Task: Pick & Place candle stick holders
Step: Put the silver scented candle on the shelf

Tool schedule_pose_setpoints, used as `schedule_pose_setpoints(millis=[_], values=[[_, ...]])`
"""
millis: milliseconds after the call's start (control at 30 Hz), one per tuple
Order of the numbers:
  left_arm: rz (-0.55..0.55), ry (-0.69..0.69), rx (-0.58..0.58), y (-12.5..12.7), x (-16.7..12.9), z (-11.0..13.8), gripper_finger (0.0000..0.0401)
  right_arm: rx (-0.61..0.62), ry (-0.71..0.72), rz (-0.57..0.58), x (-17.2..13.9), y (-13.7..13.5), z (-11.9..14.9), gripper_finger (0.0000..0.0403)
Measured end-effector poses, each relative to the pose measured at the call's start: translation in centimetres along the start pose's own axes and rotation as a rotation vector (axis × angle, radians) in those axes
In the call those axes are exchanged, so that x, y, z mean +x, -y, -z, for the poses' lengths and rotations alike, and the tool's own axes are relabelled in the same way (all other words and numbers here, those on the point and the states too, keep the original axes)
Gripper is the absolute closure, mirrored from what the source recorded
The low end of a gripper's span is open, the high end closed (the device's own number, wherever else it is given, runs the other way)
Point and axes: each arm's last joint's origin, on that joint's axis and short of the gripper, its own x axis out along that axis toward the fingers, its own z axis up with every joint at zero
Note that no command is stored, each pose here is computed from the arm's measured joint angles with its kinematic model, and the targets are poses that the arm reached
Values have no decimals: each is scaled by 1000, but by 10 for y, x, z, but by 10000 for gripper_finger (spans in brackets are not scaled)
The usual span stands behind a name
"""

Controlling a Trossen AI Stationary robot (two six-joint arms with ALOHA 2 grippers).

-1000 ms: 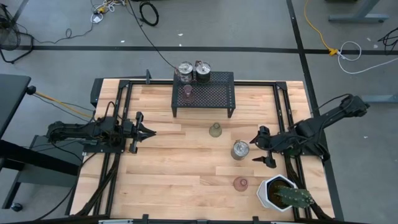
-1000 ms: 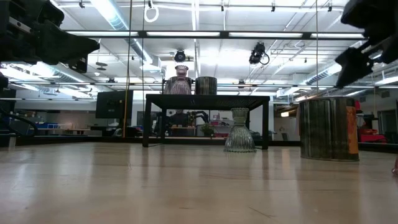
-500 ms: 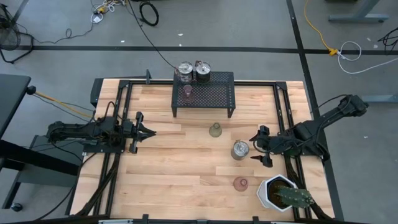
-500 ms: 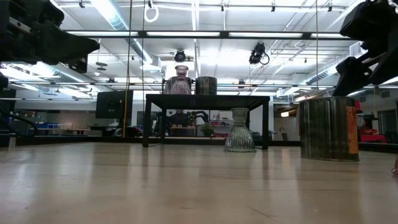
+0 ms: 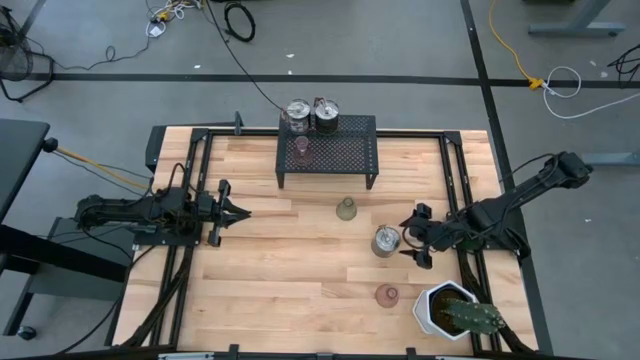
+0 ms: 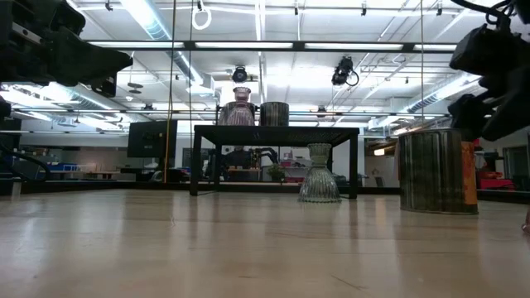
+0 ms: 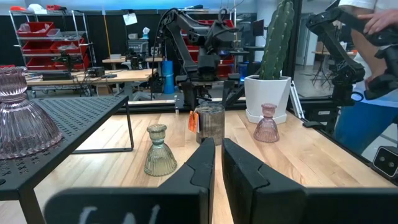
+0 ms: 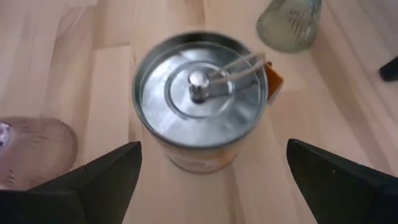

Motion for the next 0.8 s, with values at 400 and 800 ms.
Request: schedule_pose_setpoints(millis=[400, 800], values=[[0, 0, 0, 0, 0, 0, 367, 27, 45, -34, 12, 1, 13, 3], [0, 0, 0, 0, 0, 0, 367, 45, 108, -61, 19, 2, 21, 3]])
